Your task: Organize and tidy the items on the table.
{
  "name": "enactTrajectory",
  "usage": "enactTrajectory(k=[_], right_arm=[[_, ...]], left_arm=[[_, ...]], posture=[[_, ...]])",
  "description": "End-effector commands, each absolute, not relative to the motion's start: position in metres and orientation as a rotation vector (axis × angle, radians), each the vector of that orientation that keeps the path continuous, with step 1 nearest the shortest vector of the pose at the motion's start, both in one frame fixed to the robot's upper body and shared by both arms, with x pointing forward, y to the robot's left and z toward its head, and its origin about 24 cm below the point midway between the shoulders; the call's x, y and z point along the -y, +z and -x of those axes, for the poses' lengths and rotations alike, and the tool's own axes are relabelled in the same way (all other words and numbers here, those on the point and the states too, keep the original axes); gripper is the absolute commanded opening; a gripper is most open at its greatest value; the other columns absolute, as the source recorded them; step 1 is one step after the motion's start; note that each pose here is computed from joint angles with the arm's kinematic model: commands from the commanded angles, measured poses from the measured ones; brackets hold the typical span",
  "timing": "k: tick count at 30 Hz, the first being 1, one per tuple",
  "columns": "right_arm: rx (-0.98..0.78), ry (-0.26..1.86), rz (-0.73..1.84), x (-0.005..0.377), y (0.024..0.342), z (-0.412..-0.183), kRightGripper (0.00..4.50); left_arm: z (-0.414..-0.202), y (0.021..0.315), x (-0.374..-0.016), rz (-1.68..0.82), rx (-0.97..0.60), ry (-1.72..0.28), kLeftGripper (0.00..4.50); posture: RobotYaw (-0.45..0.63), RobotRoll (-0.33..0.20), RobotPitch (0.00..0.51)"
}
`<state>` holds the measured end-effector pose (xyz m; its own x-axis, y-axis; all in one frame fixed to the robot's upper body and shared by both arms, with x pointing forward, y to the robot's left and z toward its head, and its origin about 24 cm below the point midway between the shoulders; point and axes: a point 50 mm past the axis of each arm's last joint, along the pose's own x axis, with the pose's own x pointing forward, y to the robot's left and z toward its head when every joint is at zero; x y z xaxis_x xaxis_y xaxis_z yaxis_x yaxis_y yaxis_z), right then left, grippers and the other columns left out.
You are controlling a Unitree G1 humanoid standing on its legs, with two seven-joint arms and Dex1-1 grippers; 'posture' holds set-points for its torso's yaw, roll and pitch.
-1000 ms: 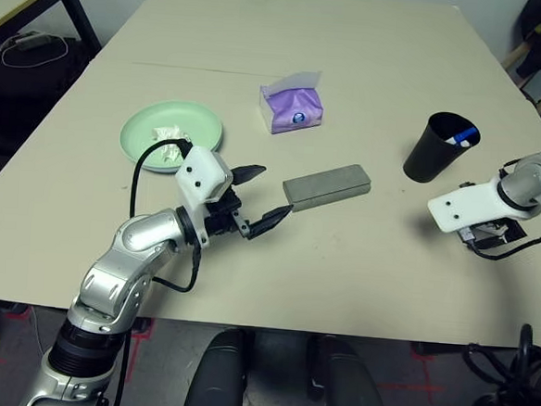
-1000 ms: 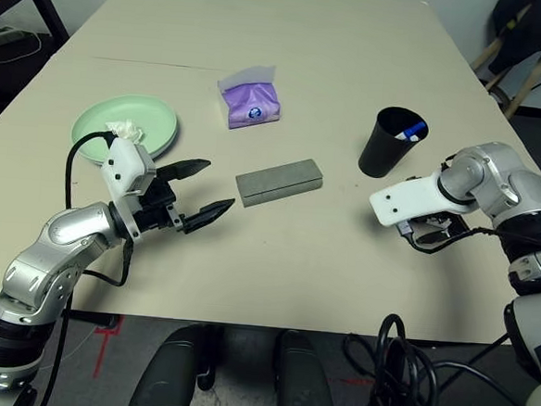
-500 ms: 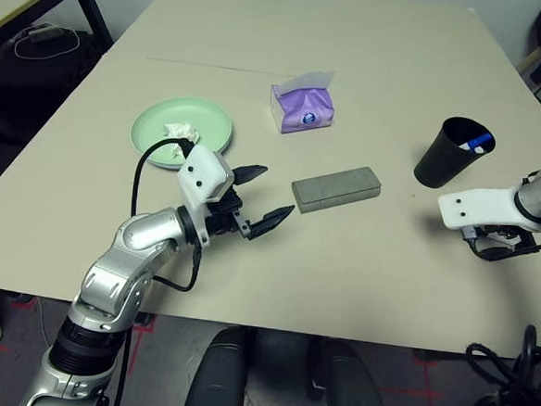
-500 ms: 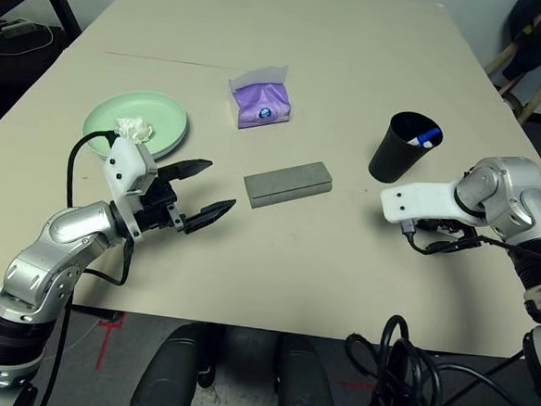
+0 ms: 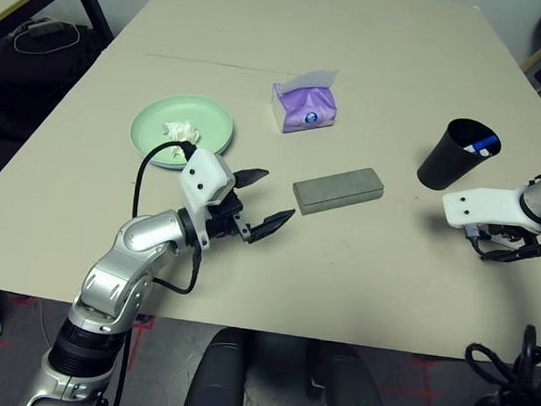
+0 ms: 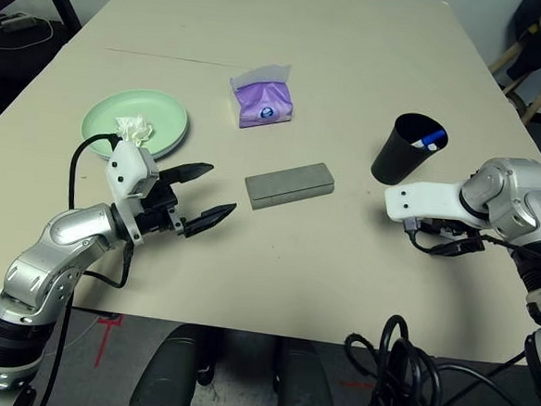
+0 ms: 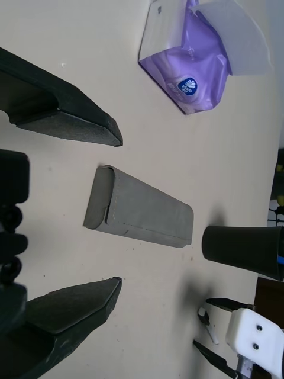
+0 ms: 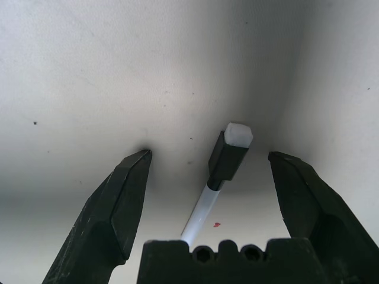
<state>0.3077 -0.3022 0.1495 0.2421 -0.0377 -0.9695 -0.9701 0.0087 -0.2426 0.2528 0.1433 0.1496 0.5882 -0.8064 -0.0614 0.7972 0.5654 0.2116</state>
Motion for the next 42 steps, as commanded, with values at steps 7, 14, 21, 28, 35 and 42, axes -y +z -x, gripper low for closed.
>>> enactTrajectory(k=[7, 14, 21, 28, 35, 42], right_arm=[[-1.19, 1.102, 1.248, 0.307, 0.12, -0.296, 2.83], [-1.182, 1.112, 1.238, 0.305, 0.119, -0.296, 0.49], [-1.163, 1.127, 1.221, 0.301, 0.118, -0.295, 0.43], [-1.072, 1.143, 1.178, 0.289, 0.137, -0.298, 0.43], [-0.917, 1.247, 1.059, 0.257, 0.158, -0.291, 0.43], [-0.761, 1.357, 0.876, 0.221, 0.18, -0.284, 0.43]], left_arm=[[-0.246, 0.146, -0.143, -0.228, 0.015, -0.97, 4.5], [-0.244, 0.147, -0.148, -0.238, 0.002, -0.971, 4.5], [-0.245, 0.148, -0.15, -0.244, -0.003, -0.973, 4.5], [-0.246, 0.148, -0.152, -0.251, -0.006, -0.976, 4.5], [-0.249, 0.149, -0.151, -0.254, -0.005, -0.98, 4.5], [-0.252, 0.149, -0.15, -0.254, 0.002, -0.974, 4.5]], posture=[[0.03, 0.0, 0.23], [0.03, 0.0, 0.23], [0.03, 0.0, 0.229], [0.02, 0.0, 0.226], [0.01, 0.0, 0.221], [0.01, 0.0, 0.208]])
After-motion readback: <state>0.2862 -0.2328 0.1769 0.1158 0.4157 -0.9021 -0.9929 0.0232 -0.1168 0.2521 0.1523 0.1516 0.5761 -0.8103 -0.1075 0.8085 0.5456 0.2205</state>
